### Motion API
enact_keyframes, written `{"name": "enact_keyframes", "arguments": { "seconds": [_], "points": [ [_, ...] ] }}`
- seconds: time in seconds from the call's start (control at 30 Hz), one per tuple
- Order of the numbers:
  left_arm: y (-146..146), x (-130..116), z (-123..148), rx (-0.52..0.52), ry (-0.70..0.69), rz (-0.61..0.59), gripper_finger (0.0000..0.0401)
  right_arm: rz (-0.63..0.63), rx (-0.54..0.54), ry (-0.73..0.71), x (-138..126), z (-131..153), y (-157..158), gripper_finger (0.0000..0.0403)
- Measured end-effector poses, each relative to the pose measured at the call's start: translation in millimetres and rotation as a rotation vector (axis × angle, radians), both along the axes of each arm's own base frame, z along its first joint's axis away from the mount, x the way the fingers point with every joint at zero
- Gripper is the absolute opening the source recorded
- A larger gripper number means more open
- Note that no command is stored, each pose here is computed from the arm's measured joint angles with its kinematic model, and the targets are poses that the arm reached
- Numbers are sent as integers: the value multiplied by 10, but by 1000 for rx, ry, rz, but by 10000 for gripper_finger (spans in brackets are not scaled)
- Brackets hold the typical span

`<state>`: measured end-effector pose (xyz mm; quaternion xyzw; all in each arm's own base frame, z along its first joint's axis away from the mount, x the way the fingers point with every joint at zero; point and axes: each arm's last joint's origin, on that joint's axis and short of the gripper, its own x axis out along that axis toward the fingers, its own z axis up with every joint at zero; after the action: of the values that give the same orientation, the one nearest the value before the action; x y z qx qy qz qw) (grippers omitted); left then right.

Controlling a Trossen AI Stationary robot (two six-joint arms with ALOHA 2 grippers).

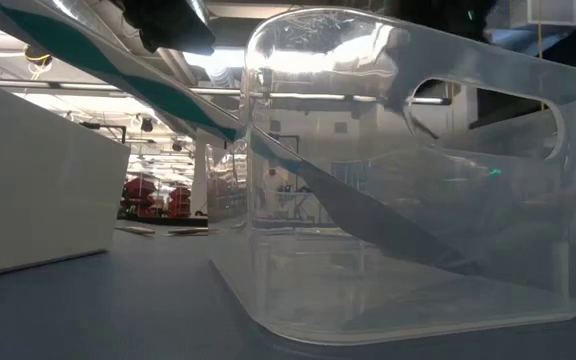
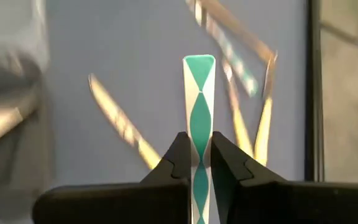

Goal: Sort silverware by color (type)
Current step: Put the blue patterned table knife into the transparent bin

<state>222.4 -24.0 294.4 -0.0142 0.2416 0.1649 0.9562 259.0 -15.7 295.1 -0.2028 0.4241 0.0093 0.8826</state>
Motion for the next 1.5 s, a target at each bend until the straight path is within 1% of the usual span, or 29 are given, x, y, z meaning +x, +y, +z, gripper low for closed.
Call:
{"name": "enact_keyframes", "arguments": {
  "seconds": [0.13,0.27,0.43,0.7,0.93,1.07,1.33,1.5],
  "points": [
    [1,-1,1,0,0,0,149,88,109,-165,93,294,40,19],
    [0,-1,1,2,0,-1,149,162,237,-308,170,449,127,19],
    [1,0,0,2,1,-1,149,225,312,-392,230,518,317,19],
    [0,0,0,1,1,-1,149,217,503,-491,390,544,616,19],
    [0,-1,-1,2,3,-1,149,164,689,-494,580,426,832,19],
    [0,-2,-3,2,5,-1,149,142,757,-463,696,295,949,19],
    [0,-2,-4,0,5,0,149,111,810,-342,900,-86,1197,19],
    [0,-3,-5,0,6,0,149,74,825,-277,997,-306,1260,19]
  ]
}}
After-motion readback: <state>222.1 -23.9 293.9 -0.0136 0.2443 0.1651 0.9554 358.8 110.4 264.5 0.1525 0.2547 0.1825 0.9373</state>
